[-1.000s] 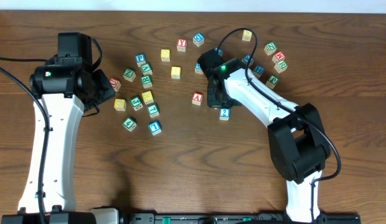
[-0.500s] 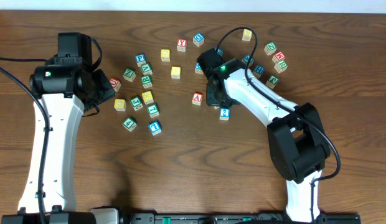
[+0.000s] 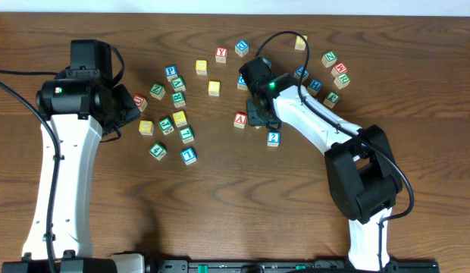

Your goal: Spell out AI2

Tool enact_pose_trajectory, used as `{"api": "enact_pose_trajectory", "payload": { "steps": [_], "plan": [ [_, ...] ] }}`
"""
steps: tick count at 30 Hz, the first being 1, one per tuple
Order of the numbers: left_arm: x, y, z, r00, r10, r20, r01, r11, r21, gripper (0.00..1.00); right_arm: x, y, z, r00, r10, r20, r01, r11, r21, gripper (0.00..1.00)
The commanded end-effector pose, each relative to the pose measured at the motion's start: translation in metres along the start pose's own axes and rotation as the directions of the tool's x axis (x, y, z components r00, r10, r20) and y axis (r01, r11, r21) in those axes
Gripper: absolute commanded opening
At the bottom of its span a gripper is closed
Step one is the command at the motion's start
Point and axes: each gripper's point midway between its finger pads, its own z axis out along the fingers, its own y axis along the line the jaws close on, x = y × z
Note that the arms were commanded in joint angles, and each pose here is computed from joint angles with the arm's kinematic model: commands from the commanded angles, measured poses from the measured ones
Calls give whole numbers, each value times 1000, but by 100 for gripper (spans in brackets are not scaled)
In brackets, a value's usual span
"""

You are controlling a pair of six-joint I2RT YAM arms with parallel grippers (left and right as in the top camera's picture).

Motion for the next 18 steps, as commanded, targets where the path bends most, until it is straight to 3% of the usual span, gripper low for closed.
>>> {"api": "enact_pose_trajectory", "payload": {
  "steps": [1,18],
  "plan": [
    [-1,3,-4,1000,4,9,-4,1000,-4,49,13,5,9,990,-132,-41,131,991,-32,6],
    [-1,3,-4,1000,4,8,-4,1000,-4,49,8,7,9,902,-432,-9,432,901,-44,12]
  ]
}}
